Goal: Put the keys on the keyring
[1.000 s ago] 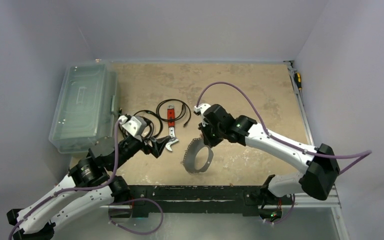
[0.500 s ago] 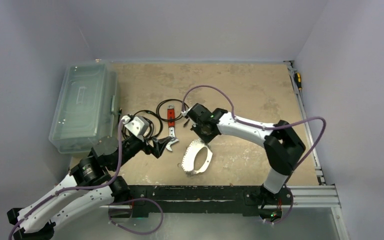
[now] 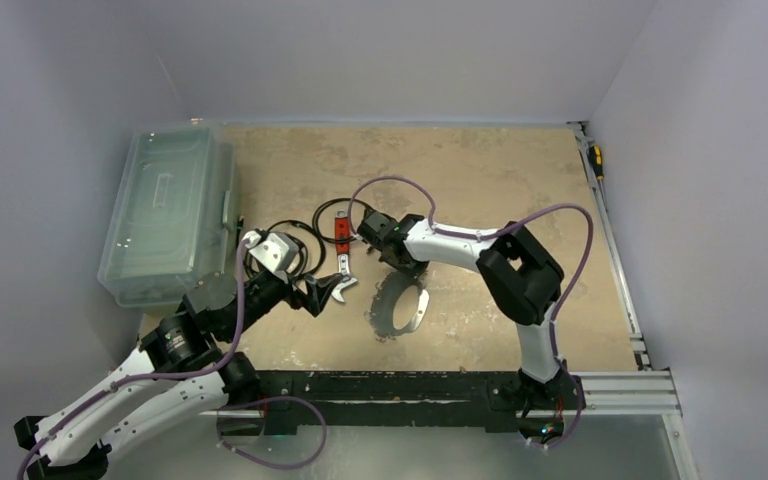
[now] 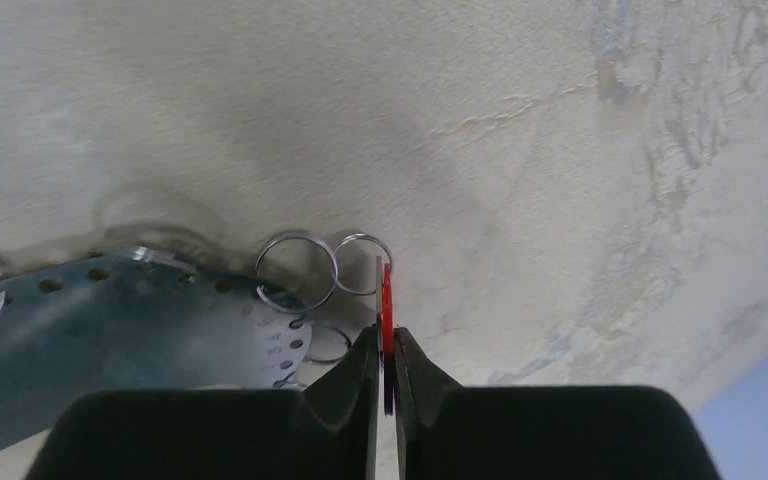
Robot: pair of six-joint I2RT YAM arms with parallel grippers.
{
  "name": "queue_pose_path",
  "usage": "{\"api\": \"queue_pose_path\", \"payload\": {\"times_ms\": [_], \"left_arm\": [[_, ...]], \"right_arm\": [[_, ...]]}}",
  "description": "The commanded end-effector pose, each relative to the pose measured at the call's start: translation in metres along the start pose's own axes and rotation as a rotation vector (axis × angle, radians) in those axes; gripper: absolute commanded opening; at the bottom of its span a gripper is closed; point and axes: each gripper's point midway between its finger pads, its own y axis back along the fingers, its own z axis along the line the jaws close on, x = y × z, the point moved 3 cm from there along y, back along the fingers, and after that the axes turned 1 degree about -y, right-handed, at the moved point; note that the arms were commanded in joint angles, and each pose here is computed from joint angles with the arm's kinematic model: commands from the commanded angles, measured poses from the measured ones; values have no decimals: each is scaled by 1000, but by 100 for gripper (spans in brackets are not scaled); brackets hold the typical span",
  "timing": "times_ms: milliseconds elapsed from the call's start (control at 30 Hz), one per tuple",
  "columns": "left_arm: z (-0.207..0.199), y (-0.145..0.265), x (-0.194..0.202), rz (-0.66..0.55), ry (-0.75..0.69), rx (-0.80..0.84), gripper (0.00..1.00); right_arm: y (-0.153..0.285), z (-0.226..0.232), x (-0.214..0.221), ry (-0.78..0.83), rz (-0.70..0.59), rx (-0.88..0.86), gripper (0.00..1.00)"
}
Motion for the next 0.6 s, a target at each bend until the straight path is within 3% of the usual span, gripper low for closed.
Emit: {"api": "queue_pose_path", "payload": {"times_ms": [0,267,367,567], "left_arm": [[4,-1,-1,-12,-19,-16,98],[5,-2,1,-3,-21,-28,98],[6,-3,2,3,-23,-31,98],[8,-5,4,12,-26,-48,98]], "right_arm": [[-3,-36,-15,40,-26,236,16],[14,-71,-55,-115,-253,470,61],[30,-81,-65,-211,-343,497,68],[52,-73,-62,-422,-508,320,79]]}}
